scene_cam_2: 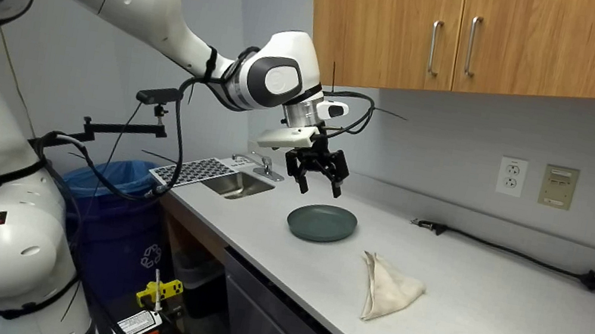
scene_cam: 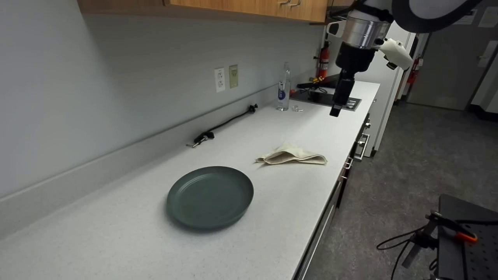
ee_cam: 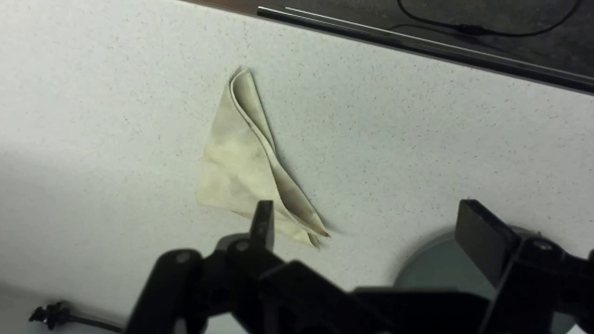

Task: Unfold the cloth on the counter

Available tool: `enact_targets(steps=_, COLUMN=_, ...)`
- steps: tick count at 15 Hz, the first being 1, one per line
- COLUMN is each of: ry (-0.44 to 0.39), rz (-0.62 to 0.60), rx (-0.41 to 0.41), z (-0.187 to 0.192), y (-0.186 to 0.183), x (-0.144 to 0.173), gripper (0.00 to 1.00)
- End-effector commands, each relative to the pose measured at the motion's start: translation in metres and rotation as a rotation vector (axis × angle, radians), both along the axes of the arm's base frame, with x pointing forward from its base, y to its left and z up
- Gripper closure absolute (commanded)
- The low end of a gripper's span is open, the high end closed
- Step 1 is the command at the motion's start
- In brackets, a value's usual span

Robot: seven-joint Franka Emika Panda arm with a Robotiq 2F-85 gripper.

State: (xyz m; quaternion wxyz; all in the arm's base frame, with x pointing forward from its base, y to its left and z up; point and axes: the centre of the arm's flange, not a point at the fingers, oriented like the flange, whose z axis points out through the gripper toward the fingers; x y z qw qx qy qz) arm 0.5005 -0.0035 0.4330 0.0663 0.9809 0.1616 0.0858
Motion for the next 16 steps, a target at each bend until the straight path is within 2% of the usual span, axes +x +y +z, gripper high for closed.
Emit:
enact_targets(steps=1, ry=0.001, rz=0.000, rx=0.000, z=-0.001, y=0.000, x=0.000, gripper=0.00)
enact_targets(steps=6, ry=-0.003, rz=-0.005, rx=0.001, z=0.002, y=-0.003, x=-0.002, gripper=0.00)
enact_targets(steps=8, ry=-0.006, rz=-0.031, rx=-0.010, z=-0.010, y=-0.006, x=0.005, gripper=0.00)
enact_targets(steps=12, ry=-0.017, rz=-0.089, rx=-0.006, z=-0.037, y=-0.004, x=0.036, gripper=0.00)
enact_targets(steps=14, ry=-0.050, rz=-0.064, rx=-0.016, z=-0.047, y=0.003, x=0.054, gripper=0.00)
enact_targets(steps=16, ry=-0.085, rz=0.014, rx=-0.026, z=-0.054, y=0.012, x=0.070, gripper=0.00)
